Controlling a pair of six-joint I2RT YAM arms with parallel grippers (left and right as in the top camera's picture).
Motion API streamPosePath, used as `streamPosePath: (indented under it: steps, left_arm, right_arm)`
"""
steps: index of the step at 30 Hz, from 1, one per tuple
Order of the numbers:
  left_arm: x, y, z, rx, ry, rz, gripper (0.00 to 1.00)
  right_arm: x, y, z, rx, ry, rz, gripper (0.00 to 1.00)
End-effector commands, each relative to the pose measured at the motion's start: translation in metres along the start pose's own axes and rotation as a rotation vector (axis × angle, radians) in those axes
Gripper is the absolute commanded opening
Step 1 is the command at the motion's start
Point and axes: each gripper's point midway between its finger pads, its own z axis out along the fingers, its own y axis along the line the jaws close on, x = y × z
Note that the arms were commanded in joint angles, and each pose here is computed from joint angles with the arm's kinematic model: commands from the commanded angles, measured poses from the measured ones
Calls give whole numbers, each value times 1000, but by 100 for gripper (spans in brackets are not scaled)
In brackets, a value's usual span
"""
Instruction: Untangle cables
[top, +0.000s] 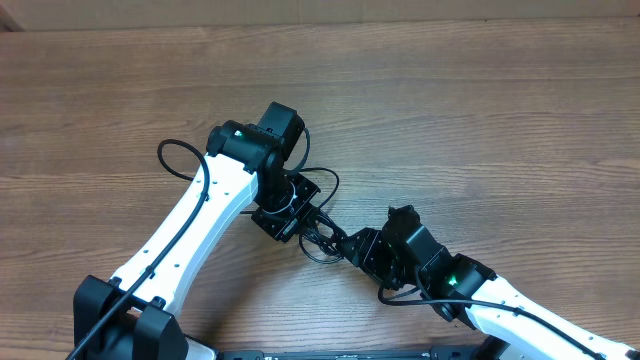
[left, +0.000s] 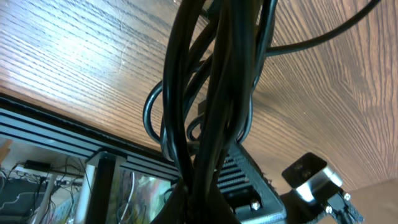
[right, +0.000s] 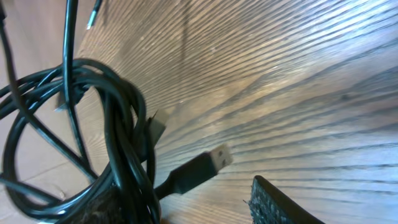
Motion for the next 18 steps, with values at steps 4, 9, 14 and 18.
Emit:
streamPosePath:
  steps: [4, 9, 14, 18]
  left_arm:
    - [10, -16, -14, 99, 90, 91, 4]
    - [-13, -13, -23, 124, 60, 83, 4]
    - [-29, -1, -28, 98, 32, 13, 4]
    - [-32, -1, -30, 104, 31, -21, 4]
  right_arm:
    - [-19, -45, -7, 209, -113, -8, 57]
    - [-28, -62, -16, 274, -127, 25, 64]
    - [-41, -38, -35, 225, -157, -48, 69]
    - [-34, -18, -48, 160, -127, -69, 70]
